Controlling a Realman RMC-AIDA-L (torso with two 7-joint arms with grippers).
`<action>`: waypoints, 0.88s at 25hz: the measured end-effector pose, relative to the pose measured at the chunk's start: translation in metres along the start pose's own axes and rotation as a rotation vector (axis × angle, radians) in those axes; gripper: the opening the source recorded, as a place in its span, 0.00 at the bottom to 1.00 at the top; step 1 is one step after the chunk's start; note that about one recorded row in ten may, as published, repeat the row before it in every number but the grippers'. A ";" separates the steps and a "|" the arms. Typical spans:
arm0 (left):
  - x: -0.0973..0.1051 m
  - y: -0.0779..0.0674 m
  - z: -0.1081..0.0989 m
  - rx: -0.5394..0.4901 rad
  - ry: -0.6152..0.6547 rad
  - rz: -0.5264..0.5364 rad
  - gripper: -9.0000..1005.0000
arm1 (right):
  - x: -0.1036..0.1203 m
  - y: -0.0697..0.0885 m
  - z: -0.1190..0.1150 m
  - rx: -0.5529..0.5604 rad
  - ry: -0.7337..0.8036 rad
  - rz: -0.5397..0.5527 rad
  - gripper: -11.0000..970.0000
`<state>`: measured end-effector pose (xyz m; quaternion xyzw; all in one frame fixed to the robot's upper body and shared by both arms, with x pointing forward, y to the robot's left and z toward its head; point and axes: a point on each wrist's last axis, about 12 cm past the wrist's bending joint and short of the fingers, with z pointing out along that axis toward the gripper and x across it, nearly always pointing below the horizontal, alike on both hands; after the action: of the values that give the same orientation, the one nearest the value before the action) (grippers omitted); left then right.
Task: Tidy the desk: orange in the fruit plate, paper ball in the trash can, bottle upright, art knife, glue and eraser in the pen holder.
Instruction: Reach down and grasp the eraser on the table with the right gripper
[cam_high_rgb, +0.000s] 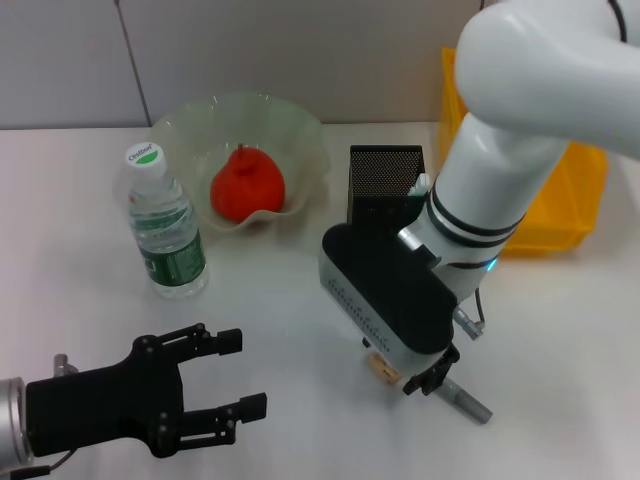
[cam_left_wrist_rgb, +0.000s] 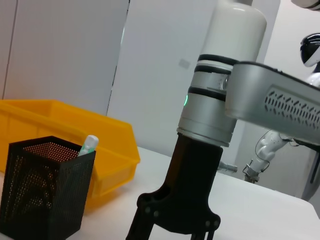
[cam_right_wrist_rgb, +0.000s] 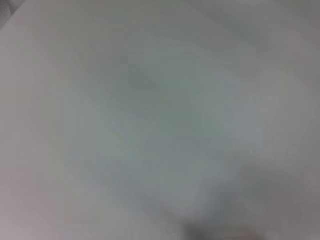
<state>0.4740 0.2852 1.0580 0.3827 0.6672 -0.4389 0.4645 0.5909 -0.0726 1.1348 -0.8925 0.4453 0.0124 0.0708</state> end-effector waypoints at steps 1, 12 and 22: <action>0.000 0.000 0.000 0.000 0.000 0.000 0.81 | 0.000 0.000 0.000 0.000 0.000 0.000 0.71; 0.001 -0.001 0.002 0.006 -0.004 -0.018 0.81 | -0.003 0.000 0.005 0.009 0.011 -0.028 0.71; -0.001 -0.002 0.000 0.012 -0.028 -0.020 0.81 | -0.006 0.000 0.009 0.021 0.029 -0.047 0.69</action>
<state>0.4720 0.2847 1.0596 0.3724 0.6619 -0.4528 0.4671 0.5877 -0.0672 1.1260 -0.9021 0.4251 -0.0071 0.0739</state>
